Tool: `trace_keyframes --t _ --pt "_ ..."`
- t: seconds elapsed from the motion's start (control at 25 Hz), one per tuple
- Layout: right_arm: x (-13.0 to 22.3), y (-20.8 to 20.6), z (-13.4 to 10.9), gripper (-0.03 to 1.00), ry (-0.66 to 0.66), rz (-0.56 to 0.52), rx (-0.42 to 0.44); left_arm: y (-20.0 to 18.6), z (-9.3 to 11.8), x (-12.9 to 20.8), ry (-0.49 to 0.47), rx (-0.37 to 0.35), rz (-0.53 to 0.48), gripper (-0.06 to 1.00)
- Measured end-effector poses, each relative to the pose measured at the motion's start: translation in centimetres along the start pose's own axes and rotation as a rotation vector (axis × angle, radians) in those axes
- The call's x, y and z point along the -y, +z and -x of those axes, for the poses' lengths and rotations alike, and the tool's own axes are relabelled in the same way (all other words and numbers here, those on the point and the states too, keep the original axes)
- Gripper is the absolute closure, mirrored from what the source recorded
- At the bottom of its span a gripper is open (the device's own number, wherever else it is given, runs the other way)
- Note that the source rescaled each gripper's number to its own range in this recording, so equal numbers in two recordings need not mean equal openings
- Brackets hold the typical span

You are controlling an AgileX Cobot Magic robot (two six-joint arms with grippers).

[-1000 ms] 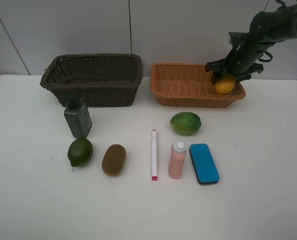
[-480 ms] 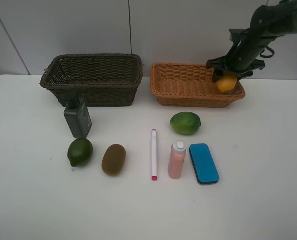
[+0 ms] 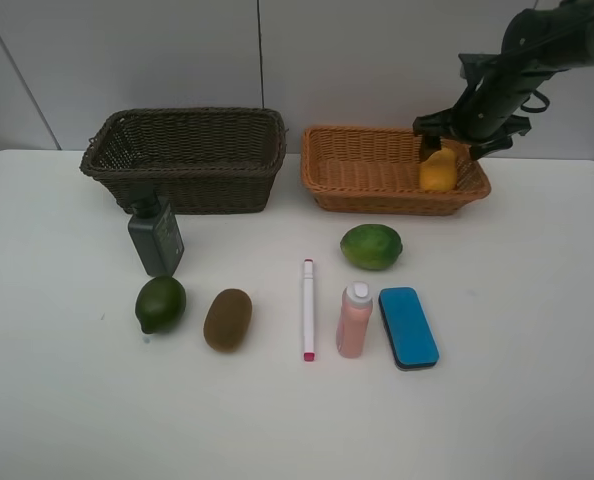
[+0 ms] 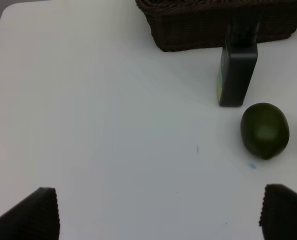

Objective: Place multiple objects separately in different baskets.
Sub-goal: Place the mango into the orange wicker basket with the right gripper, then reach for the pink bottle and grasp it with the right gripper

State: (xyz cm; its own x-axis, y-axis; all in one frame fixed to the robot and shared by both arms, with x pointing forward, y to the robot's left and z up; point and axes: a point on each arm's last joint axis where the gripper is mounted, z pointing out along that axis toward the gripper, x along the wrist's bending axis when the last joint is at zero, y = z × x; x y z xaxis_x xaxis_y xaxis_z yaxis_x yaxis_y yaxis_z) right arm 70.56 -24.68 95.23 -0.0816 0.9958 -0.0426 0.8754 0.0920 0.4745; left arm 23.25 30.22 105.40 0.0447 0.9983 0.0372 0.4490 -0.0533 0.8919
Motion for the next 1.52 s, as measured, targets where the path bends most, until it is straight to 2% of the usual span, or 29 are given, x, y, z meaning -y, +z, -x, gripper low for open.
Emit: trace_keyframes --t 0.32,0.64,1.0,1.16,1.32,1.52 --pt "0.0 -1.0 0.1 -0.03 0.001 -0.015 0.003 0.0 0.0 0.0 0.0 0.0 0.0 -0.06" --pt "-0.3 -8.2 0.3 -0.03 0.014 -0.055 0.006 0.0 0.0 0.0 0.0 0.0 0.0 -0.06" --pt "1.6 -14.7 -1.8 -0.03 -0.02 -0.206 -0.024 0.0 0.0 0.0 0.0 0.0 0.0 -0.06" --pt "1.8 -16.6 -3.3 -0.03 -0.032 -0.182 -0.047 0.0 0.0 0.0 0.0 0.0 0.0 -0.06" --pt "3.5 -17.6 -4.5 -0.03 0.024 -0.208 -0.09 0.0 0.0 0.0 0.0 0.0 0.0 -0.06" --pt "7.3 -17.0 -4.4 -0.03 0.055 -0.292 -0.087 0.0 0.0 0.0 0.0 0.0 0.0 -0.06"
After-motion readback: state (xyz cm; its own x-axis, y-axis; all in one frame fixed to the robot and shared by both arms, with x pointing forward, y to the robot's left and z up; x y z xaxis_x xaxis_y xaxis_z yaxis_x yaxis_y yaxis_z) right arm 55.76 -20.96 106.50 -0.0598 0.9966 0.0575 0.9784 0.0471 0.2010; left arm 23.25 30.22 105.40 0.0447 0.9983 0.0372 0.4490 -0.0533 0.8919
